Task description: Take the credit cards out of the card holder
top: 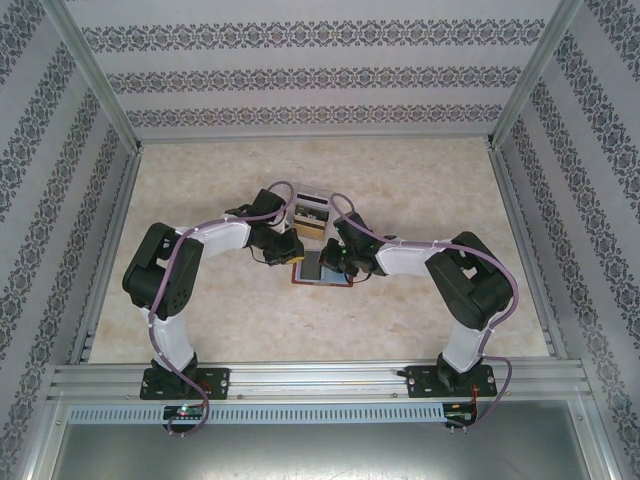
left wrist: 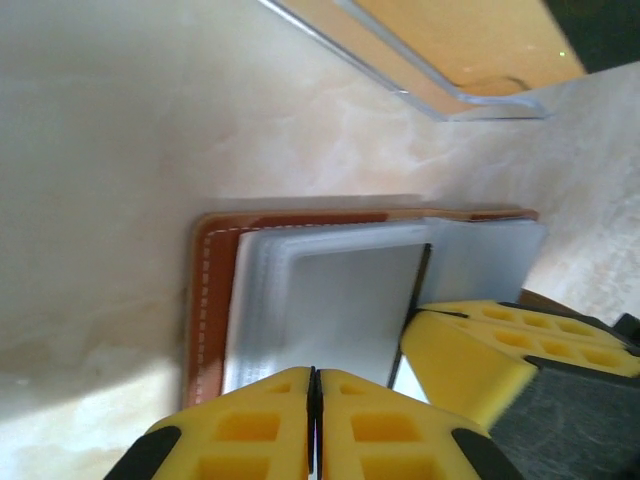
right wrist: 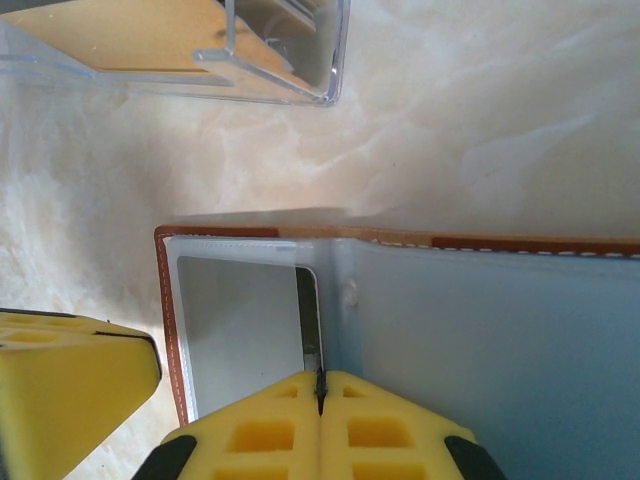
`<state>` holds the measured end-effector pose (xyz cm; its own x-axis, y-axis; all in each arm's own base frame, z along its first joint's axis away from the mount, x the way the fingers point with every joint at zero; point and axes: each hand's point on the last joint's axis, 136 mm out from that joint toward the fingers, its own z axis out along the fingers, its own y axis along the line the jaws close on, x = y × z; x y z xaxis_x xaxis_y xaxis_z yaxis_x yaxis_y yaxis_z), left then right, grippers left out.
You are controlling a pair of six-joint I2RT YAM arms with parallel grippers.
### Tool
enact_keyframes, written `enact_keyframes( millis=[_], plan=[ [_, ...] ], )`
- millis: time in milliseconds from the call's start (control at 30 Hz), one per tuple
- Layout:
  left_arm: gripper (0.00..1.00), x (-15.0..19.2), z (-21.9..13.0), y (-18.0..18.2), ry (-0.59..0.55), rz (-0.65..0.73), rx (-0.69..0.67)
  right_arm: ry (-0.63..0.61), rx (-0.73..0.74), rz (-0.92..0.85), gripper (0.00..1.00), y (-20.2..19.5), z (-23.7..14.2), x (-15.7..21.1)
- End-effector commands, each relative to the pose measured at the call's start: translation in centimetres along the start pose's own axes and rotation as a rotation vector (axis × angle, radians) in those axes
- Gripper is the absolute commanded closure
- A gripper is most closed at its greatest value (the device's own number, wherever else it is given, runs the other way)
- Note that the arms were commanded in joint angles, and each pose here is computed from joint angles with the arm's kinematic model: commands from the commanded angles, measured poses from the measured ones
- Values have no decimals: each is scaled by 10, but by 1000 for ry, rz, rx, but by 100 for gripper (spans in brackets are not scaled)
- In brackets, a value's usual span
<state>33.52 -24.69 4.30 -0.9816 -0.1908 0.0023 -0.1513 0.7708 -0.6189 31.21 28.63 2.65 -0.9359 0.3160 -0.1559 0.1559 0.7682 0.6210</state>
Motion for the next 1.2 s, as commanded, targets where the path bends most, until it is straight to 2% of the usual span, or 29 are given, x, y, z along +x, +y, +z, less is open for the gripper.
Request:
enact_keyframes(
  millis=[0,433,833,867,1000,1167],
  plan=[
    [89,-1,-2,-15,-7,37,49,-13,-12,-13,96,1,-1,-5],
    [91,7,14,22,32,-5,-80,-26,17,-2,99,-9,-3,-4],
    [91,7,17,26,35,-10,-93,-65,9,20,99,-13,-10,-9],
    [90,7,17,26,36,-10,-90,-59,-1,19,96,-11,-10,-9],
    [91,9,19,26,46,-15,-85,-30,-49,21,74,-1,-7,-5],
    [91,10,21,29,51,-19,-88,-7,-42,29,69,-3,-3,-2]
  ],
)
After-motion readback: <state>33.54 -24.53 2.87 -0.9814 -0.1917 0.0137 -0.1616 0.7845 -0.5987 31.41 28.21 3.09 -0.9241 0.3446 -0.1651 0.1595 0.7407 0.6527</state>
